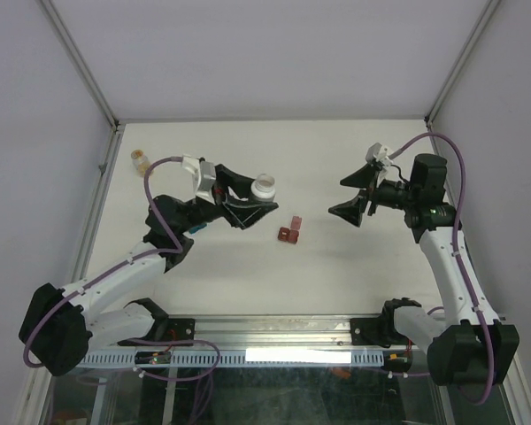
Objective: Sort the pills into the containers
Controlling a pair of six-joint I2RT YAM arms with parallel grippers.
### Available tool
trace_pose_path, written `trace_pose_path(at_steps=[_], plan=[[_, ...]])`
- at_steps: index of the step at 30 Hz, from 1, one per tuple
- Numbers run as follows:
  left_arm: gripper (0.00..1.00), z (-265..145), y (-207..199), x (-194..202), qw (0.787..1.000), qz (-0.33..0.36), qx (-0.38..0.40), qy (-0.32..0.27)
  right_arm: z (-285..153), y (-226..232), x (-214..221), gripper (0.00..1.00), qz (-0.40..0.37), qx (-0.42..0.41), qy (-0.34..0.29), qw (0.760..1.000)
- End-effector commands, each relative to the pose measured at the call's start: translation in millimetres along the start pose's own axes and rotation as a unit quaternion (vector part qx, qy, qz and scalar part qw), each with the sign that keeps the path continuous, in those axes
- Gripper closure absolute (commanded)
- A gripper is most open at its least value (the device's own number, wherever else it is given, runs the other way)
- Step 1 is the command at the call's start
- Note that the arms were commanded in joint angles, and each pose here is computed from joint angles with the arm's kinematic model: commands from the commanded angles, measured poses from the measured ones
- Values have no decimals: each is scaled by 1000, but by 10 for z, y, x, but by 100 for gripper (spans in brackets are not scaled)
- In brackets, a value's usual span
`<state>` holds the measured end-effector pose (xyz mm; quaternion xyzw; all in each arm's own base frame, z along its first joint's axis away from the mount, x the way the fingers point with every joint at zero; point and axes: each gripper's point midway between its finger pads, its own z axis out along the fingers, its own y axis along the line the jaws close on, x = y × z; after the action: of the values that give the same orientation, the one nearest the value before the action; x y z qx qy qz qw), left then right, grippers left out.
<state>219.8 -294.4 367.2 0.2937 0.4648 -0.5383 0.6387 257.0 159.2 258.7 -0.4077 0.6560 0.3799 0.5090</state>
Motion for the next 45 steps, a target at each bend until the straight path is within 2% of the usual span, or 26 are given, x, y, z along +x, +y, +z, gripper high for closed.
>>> trace_pose_path(at_steps=[1, 2, 3, 4, 5, 8, 12, 17, 20, 24, 29, 34, 37, 45], plan=[[100, -211, 143, -239, 999, 25, 2, -35, -48, -53, -113, 3, -12, 17, -14, 1000], [100, -169, 103, -166, 999, 28, 18, -14, -46, -54, -115, 3, -12, 16, -15, 1000], [100, 7, -157, 57, 998, 40, 42, 24, -44, -60, -104, 3, -10, 17, -13, 1000], [100, 89, -109, 235, 995, 89, 5, 54, -45, -70, -96, 3, -9, 19, -12, 1000], [100, 41, -24, 346, 992, 104, -11, 66, -46, -72, -89, 3, -9, 20, -10, 1000], [100, -281, 69, 468, 998, 35, 21, 49, -54, -97, 5, 3, -9, 23, 5, 1000], [100, -343, -91, 1113, 986, 58, 32, 153, -8, -150, 231, 3, 12, 16, 32, 999], [100, -601, -90, 1443, 975, 68, 28, 210, 274, -129, 686, 6, 111, -2, 106, 988], [100, -703, -50, 1574, 973, 66, 14, 222, 509, -115, 990, 17, 163, 15, 148, 975], [100, -778, -6, 1681, 972, 62, -1, 228, 663, -235, 1276, 42, 247, 50, 174, 952], [100, -821, -35, 1712, 973, 55, -1, 226, 781, -219, 1488, 68, 295, 45, 195, 934], [100, -860, -29, 1697, 973, 60, -10, 222, 929, -227, 1692, 93, 325, 53, 244, 912], [100, -884, -37, 1683, 974, 63, -12, 219, 1006, -231, 1815, 99, 339, 56, 278, 897], [100, -906, -55, 1657, 974, 64, -13, 215, 1175, -256, 1943, 100, 342, 50, 318, 883]])
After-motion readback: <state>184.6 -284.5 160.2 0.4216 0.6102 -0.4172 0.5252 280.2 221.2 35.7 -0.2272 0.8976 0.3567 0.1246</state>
